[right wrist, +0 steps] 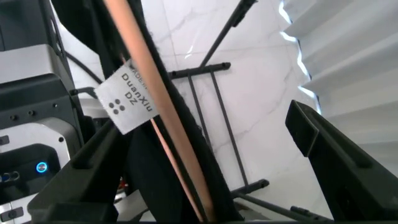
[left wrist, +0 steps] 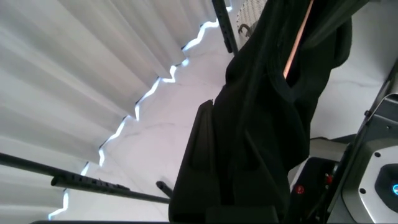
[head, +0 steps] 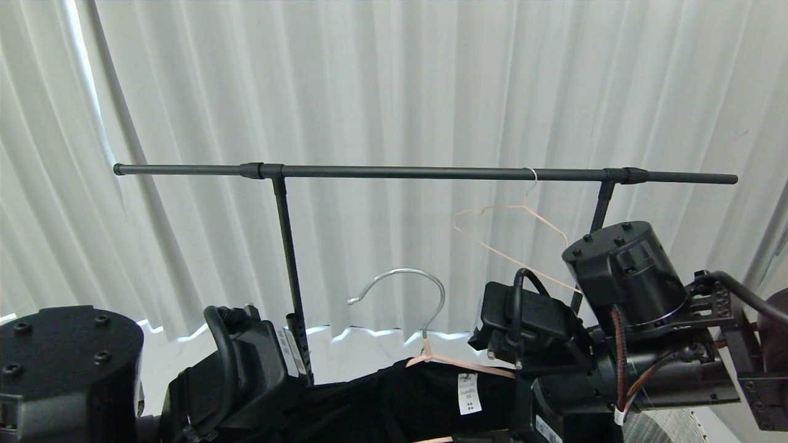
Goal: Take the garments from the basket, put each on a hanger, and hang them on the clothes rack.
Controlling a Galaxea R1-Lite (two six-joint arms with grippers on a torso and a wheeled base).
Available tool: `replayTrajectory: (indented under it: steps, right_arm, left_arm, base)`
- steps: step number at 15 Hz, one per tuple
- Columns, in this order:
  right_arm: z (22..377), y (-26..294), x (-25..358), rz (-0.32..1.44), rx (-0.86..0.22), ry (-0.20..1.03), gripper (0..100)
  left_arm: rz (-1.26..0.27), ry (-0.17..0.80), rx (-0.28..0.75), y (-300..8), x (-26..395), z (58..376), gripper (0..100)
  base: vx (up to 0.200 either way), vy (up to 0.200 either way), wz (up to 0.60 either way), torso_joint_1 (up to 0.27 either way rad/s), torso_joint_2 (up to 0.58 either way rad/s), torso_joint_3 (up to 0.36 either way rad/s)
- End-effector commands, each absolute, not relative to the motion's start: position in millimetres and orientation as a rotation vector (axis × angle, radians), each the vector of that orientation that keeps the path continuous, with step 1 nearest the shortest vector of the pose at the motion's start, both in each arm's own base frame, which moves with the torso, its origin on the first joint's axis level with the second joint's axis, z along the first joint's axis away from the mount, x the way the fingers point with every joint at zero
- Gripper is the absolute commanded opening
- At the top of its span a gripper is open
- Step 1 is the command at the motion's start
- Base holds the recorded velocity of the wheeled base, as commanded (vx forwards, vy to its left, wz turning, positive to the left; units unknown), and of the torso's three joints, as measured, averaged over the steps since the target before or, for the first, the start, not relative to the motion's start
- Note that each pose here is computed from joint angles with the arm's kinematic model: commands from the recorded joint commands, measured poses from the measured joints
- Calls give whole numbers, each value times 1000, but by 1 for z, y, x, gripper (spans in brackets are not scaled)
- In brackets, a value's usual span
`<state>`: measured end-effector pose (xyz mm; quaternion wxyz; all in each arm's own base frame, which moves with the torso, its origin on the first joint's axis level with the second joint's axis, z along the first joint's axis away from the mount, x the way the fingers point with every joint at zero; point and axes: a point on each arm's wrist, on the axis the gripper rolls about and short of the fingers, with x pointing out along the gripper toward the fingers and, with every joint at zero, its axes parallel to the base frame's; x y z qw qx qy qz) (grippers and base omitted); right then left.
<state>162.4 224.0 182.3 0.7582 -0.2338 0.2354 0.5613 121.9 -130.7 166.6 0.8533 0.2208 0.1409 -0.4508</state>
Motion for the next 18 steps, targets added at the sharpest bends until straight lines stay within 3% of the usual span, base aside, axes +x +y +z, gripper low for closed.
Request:
replayTrajectory:
  steps: [1, 3, 4, 14, 15, 18]
  right_arm:
    - [179, 225, 163, 1221, -514, 527, 100]
    - [179, 224, 163, 1220, -513, 526, 100]
    - [180, 224, 163, 1220, -513, 524, 0]
    - [185, 221, 161, 1228, -528, 468, 0]
    - [185, 220, 160, 1233, -536, 458, 0]
    - [191, 210, 157, 1215, -531, 437, 0]
  left_arm:
    - [-950, 293, 467, -131, 122, 167, 0]
    - [-950, 294, 469, -130, 122, 166, 0]
    - [-950, 296, 469, -131, 122, 166, 0]
    - [-942, 303, 476, -131, 122, 164, 0]
    - [-943, 302, 474, -131, 122, 165, 100]
    - [-936, 300, 465, -129, 122, 166, 100]
  base:
    - [0, 0, 0, 0, 0, 0]
    - [0, 0, 0, 0, 0, 0]
    - [0, 0, 0, 0, 0, 0]
    - [0, 0, 0, 0, 0, 0]
    - [0, 0, 0, 0, 0, 0]
    - [0, 0, 0, 0, 0, 0]
